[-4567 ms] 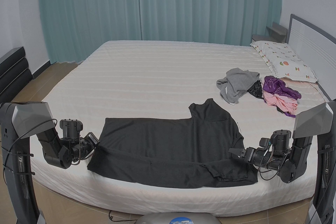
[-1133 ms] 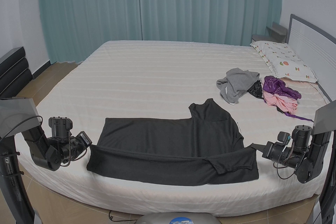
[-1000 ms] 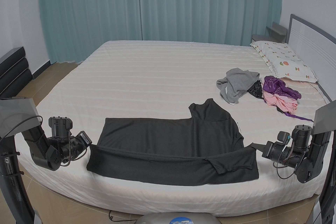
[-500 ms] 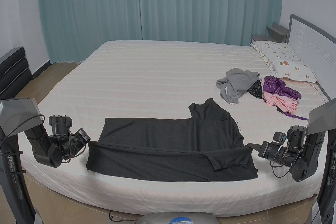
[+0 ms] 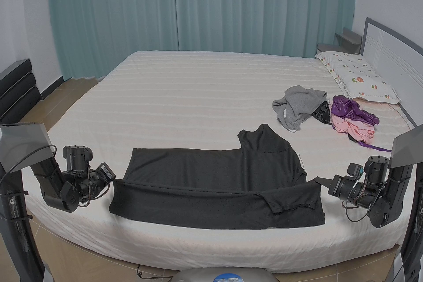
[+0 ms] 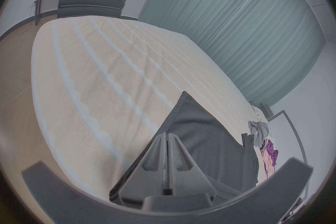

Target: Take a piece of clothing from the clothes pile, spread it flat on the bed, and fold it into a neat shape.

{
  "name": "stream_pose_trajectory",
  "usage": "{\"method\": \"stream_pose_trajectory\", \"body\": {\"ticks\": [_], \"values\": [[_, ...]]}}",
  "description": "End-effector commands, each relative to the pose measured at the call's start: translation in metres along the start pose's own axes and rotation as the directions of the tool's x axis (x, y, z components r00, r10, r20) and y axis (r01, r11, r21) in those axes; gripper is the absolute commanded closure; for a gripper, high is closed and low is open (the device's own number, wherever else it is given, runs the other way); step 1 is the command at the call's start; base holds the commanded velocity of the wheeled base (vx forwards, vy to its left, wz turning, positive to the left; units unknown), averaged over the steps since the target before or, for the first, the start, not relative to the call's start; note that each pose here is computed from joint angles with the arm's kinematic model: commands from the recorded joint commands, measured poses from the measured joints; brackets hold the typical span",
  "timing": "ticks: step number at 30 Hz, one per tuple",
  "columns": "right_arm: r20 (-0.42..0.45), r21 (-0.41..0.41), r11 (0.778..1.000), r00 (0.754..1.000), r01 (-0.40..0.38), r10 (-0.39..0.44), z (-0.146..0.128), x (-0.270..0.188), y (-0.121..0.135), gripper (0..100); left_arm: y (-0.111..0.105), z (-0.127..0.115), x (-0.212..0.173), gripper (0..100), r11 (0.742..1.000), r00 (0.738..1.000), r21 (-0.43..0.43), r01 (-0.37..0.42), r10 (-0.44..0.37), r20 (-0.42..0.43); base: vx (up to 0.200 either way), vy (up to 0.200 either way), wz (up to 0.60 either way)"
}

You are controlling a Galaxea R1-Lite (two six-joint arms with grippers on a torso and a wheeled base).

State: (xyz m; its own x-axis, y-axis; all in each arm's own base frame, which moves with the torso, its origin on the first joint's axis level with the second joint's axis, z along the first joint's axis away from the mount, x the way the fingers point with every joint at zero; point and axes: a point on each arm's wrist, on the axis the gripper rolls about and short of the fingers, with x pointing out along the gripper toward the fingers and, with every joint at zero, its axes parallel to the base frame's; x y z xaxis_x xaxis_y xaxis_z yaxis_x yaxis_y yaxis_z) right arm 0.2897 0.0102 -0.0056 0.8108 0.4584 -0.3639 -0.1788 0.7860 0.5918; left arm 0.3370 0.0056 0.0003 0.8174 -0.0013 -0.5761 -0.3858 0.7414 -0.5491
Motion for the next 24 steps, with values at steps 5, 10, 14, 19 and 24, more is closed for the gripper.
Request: {"method": "stream_pose_trajectory", "body": {"ticks": [5, 10, 14, 19, 24], "values": [[0.013, -0.011, 1.0, 1.0, -0.001, 0.001, 0.002, -0.002, 0.002, 100, -0.002, -0.002, 0.0, 100, 1.0, 1.0, 0.005, 0.006, -0.006, -0.003, 0.0, 0.0, 0.0], [-0.006, -0.001, 1.0, 1.0, 0.009, -0.009, -0.004, 0.003, -0.004, 100, 0.0, -0.004, 0.003, 100, 1.0, 1.0, 0.006, 0.0, 0.0, -0.01, 0.0, 0.0, 0.0], [-0.03, 0.005, 1.0, 0.999, 0.018, -0.018, -0.011, 0.009, -0.01, 100, 0.003, -0.008, 0.012, 100, 1.0, 1.0, 0.008, -0.009, 0.009, -0.02, 0.0, 0.0, 0.0], [-0.039, 0.004, 1.0, 0.999, 0.017, -0.017, -0.016, 0.026, -0.019, 100, 0.007, -0.011, 0.027, 100, 1.0, 0.999, 0.008, -0.017, 0.017, -0.027, 0.0, 0.0, 0.0], [-0.047, 0.008, 1.0, 0.999, 0.022, -0.021, -0.02, 0.034, -0.025, 100, 0.01, -0.014, 0.039, 100, 1.0, 0.999, 0.011, -0.024, 0.024, -0.035, 0.0, 0.0, 0.0]]}}
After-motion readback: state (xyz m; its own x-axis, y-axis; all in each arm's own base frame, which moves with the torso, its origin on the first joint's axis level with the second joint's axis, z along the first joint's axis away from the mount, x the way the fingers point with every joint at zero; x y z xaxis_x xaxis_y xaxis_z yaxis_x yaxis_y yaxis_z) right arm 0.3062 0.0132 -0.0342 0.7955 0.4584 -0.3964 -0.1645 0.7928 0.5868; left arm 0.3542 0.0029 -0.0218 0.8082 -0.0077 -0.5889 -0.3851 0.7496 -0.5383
